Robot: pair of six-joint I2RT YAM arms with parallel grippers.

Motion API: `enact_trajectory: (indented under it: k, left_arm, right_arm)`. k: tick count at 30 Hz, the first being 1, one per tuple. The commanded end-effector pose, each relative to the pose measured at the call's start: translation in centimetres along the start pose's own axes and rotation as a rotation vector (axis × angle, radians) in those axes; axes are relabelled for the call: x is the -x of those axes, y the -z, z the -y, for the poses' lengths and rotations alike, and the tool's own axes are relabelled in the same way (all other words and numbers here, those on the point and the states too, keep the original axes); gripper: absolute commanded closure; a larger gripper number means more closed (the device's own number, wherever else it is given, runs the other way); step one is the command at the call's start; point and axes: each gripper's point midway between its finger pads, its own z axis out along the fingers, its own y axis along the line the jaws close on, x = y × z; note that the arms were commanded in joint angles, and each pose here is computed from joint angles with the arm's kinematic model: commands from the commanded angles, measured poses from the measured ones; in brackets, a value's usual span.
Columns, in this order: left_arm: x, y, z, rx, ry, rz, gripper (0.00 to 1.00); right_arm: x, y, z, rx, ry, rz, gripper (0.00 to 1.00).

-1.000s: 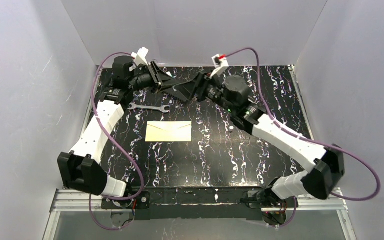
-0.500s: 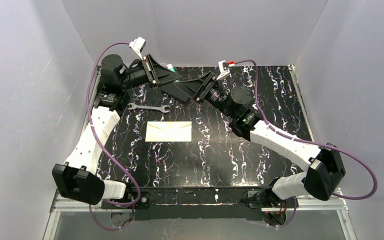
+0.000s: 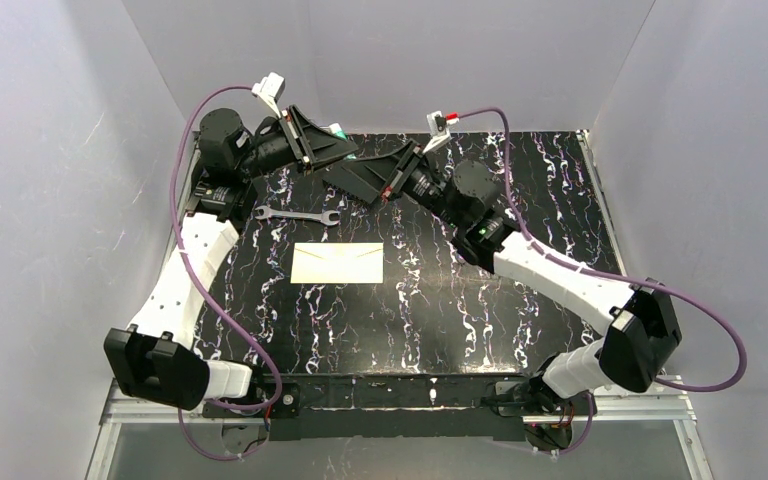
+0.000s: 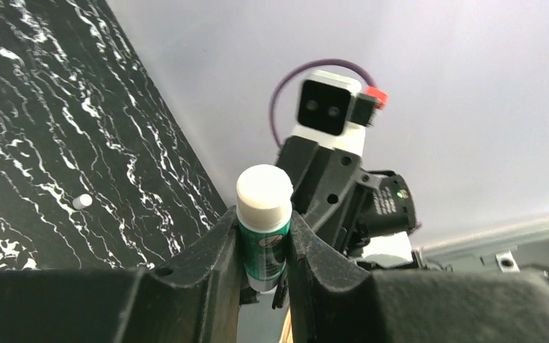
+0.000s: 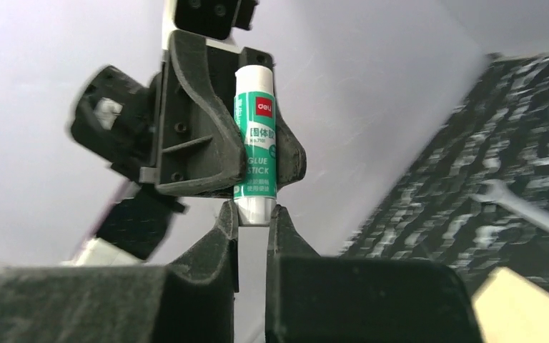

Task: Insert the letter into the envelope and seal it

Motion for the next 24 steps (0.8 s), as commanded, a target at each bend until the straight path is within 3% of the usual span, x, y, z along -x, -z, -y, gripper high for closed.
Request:
enact_trajectory:
  k: [1, 7, 14, 22, 23, 24]
  left_arm:
    - [0.4, 0.6, -2.2, 0.145, 0.027, 0.079, 1.0]
    - [-0.3, 1.6, -9.3, 0.48, 0.117, 0.068, 1.0]
    - [-1.0, 1.6, -12.1, 0.581, 0.172, 0.01, 1.0]
    - [-1.2, 1.5, -11.1, 0.543, 0.168, 0.002, 1.0]
    - [-1.3, 1.3, -10.9, 0.521, 0.146, -0.008, 1.0]
    - [-1.2, 1.1, -10.5, 0.485, 0.104, -0.021, 1.0]
  right_arm:
    - [-0.1, -1.0, 2.9, -0.136, 0.306, -0.076, 0.99]
    - [-0.8, -0.6, 10.1, -0.406, 0.721, -0.212, 0.99]
    - [-1.3, -0.2, 15.0, -0.673, 1.121, -0.331, 0.99]
    - [-2.4, -1.3, 12.6, -0.635, 1.007, -0.344, 0.98]
    - [-2.9, -1.4, 11.7, -0.596, 0.948, -0.355, 0.82]
    - [-3.3, -1.4, 10.6, -0.55, 0.903, -0.365, 0.56]
